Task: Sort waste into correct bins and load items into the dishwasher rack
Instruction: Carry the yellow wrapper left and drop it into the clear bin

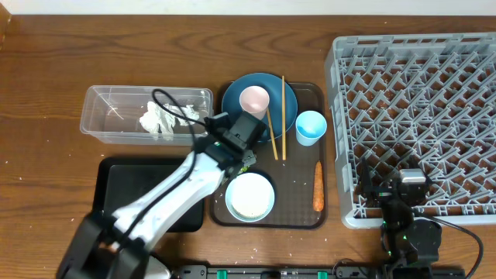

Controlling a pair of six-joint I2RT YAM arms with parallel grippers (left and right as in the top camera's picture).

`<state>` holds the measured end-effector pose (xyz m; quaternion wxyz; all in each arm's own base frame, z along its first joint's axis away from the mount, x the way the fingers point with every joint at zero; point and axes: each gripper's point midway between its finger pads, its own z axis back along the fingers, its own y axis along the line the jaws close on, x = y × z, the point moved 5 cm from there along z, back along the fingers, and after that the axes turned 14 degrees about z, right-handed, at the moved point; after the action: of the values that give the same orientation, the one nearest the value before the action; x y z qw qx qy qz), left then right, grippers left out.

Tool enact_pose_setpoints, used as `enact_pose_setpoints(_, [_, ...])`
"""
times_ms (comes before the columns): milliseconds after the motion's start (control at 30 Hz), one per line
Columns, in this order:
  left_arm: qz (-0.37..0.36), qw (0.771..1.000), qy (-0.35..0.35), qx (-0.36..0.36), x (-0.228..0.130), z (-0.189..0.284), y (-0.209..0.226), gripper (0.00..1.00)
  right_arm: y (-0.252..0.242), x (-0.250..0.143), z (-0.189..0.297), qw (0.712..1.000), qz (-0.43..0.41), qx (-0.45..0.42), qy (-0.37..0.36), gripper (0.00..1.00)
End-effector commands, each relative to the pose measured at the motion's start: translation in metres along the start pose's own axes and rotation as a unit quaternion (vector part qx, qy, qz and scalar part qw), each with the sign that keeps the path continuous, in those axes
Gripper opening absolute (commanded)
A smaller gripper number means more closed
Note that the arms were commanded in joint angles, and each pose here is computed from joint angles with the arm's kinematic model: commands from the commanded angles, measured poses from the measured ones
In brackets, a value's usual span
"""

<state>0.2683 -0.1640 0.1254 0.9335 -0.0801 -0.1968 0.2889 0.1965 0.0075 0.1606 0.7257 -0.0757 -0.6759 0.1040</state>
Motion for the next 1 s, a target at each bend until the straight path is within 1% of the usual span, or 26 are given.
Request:
enact_pose_setpoints(0, [-0.037,0.998,-0.038,-0.042,0.013,0.031,-0.003,0.06,-0.002,-0.001,0.0,1.0,0.002,-0.005,0.001,0.99])
enact_pose_setpoints(33, [-0.033,0.997,-0.057,-0.048,0.019,0.039,-0.002,0.06,-0.002,-0.001,0.0,1.0,0.002,-0.005,0.001,0.99])
enact_pose_setpoints(133, [-0.013,0.988,-0.147,-0.052,0.043,0.063,0.003,0.06,-0.002,-0.001,0.0,1.0,0.002,-0.005,0.001,0.99])
enact_pose_setpoints(233, [0.011,0.972,-0.231,-0.036,0.065,0.079,0.01,0.06,-0.002,-0.001,0.0,1.0,0.002,-0.005,0.001,0.99])
enact_pose_setpoints(300, [0.023,0.964,-0.265,-0.02,0.076,0.082,0.015,0.07,-0.002,-0.001,0.0,1.0,0.002,-0.005,0.001,0.99])
enact_pose_setpoints(433, [0.04,0.956,-0.289,0.015,0.091,0.074,0.025,0.06,-0.002,-0.001,0.0,1.0,0.002,-0.005,0.001,0.99])
enact_pose_setpoints(733, [0.098,0.945,-0.298,0.089,0.131,0.032,0.054,0.1,-0.002,-0.001,0.0,1.0,0.002,-0.004,0.001,0.99])
enact_pose_setpoints(867, [0.111,0.947,-0.282,0.106,0.138,0.014,0.063,0.17,-0.002,-0.001,0.0,1.0,0.002,-0.005,0.001,0.99])
enact_pose_setpoints(900, [0.114,0.948,-0.277,0.107,0.139,0.01,0.065,0.21,-0.002,-0.001,0.0,1.0,0.002,-0.005,0.001,0.99])
enact_pose_setpoints(967, [0.117,0.95,-0.269,0.107,0.14,0.006,0.066,0.25,-0.002,-0.001,0.0,1.0,0.002,-0.005,0.001,0.99])
